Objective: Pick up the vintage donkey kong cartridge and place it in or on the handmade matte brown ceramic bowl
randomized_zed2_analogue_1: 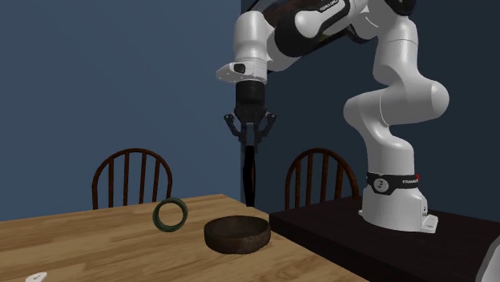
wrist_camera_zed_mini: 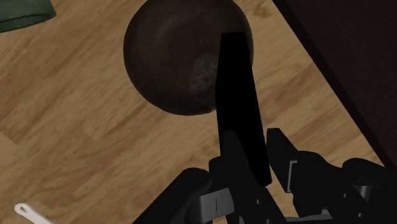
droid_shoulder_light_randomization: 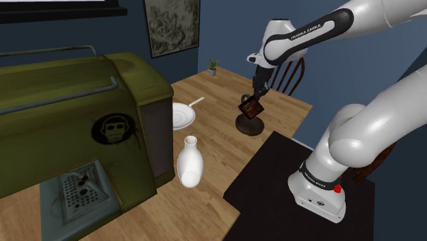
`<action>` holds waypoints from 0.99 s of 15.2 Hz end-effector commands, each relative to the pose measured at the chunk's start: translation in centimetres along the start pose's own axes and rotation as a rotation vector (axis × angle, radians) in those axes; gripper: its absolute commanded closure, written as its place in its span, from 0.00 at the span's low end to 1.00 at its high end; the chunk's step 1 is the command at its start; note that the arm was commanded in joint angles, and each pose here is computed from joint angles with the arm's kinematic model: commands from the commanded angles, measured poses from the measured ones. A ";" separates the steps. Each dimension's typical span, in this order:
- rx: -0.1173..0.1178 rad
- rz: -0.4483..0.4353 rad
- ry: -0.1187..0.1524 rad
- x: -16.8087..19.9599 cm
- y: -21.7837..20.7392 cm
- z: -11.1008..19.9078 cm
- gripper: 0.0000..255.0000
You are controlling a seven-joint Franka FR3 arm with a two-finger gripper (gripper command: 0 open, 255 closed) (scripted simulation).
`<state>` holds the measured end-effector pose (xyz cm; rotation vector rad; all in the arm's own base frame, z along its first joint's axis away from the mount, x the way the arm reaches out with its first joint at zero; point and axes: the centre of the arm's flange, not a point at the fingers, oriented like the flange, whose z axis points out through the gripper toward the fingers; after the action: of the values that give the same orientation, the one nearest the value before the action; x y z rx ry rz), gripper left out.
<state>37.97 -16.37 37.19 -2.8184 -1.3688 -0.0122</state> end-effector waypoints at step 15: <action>0.000 -0.001 0.000 -7.7 5.9 1.9 1.00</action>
<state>37.87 -25.95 35.83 -2.8172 -1.3703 -0.0110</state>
